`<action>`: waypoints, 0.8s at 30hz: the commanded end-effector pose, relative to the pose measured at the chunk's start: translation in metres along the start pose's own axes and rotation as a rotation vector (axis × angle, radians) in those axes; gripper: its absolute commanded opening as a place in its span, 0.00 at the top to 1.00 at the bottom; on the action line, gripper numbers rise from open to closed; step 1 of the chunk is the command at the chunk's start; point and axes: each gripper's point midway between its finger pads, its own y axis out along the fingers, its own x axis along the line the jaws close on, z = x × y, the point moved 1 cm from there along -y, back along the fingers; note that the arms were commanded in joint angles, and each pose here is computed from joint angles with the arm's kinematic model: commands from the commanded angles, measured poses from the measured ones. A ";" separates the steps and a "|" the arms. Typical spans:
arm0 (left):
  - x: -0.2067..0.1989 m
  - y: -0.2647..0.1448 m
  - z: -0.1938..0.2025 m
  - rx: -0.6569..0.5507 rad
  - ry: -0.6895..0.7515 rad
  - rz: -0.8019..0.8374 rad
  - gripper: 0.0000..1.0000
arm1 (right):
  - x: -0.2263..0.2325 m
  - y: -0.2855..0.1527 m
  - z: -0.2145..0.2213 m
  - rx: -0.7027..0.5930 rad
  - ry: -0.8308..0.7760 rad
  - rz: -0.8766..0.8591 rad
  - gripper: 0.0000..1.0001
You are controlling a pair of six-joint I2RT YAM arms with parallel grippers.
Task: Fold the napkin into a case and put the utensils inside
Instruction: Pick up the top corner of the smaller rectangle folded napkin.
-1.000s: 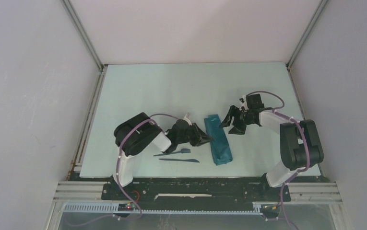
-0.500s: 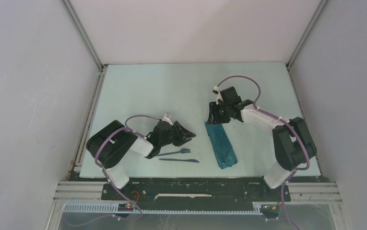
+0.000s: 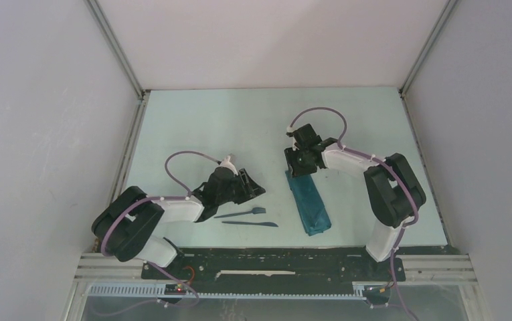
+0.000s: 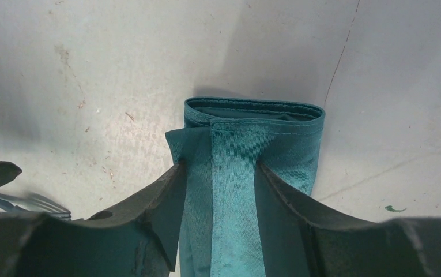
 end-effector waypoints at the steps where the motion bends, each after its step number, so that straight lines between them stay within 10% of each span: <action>1: -0.009 -0.002 -0.011 -0.027 0.060 0.007 0.48 | 0.007 -0.004 -0.010 -0.024 -0.023 0.013 0.43; 16: -0.009 0.001 -0.007 -0.011 0.044 0.017 0.48 | 0.018 -0.011 0.002 -0.040 -0.016 -0.022 0.41; 24: -0.011 -0.001 -0.006 -0.010 0.042 0.026 0.48 | 0.017 0.005 0.005 -0.029 -0.019 -0.012 0.56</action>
